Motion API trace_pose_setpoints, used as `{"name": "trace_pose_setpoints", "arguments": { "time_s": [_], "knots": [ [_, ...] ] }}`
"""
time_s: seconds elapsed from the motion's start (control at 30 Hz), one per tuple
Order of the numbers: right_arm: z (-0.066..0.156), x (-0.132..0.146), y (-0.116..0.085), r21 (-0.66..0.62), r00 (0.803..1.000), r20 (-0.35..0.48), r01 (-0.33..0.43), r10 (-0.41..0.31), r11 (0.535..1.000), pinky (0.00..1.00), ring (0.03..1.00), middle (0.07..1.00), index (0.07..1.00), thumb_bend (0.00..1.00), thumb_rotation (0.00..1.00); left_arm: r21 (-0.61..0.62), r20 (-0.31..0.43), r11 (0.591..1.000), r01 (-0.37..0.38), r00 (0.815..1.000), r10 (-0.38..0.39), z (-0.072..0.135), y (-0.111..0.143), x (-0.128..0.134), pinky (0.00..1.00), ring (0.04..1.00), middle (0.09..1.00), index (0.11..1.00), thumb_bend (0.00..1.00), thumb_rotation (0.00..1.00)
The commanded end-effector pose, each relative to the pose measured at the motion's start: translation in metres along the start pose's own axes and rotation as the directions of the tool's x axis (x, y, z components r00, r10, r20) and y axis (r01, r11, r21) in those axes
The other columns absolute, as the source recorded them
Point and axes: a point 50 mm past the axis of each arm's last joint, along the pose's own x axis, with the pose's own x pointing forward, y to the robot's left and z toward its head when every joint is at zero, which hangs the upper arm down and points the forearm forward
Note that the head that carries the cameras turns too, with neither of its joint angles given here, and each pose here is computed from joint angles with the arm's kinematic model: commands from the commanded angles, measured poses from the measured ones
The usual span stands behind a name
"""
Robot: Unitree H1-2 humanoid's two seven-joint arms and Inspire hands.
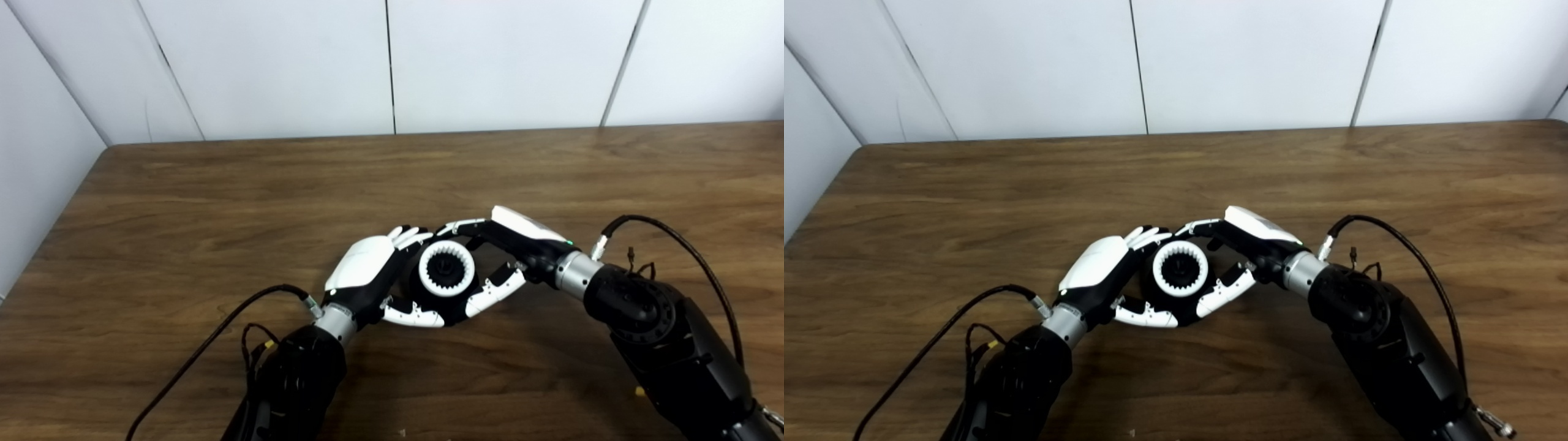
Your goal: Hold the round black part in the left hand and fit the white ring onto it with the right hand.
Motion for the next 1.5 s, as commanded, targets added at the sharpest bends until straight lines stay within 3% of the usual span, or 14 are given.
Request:
{"name": "trace_pose_setpoints", "arguments": {
  "time_s": [0.0,0.63,0.93,1.47],
  "knots": [
    [0.008,-0.002,-0.014,-0.025,0.998,0.043,0.048,-0.047,0.999,0.79,0.898,0.865,0.777,1.00,0.32,0.002,0.032,0.999,-0.039,0.999,0.039,0.008,0.012,0.003,0.84,1.000,0.962,0.956,0.98,0.39],
    [0.007,-0.006,-0.019,0.000,0.997,0.042,0.069,-0.069,0.998,0.84,0.969,0.985,0.948,1.00,0.40,-0.099,0.012,0.995,-0.030,0.999,0.031,0.004,0.024,-0.007,0.90,1.000,1.000,1.000,1.00,0.47],
    [0.007,-0.009,-0.017,0.019,0.997,0.032,0.073,-0.074,0.997,0.85,0.986,0.992,0.952,1.00,0.38,-0.114,0.009,0.993,-0.029,0.999,0.030,0.004,0.024,-0.008,0.89,1.000,1.000,1.000,1.00,0.46],
    [0.010,-0.001,-0.034,0.129,0.992,0.028,0.122,-0.127,0.984,0.91,0.963,0.962,0.938,1.00,0.58,-0.121,0.007,0.992,-0.037,0.999,0.038,0.006,0.022,-0.008,0.90,1.000,1.000,1.000,1.00,0.52]
  ]
}}
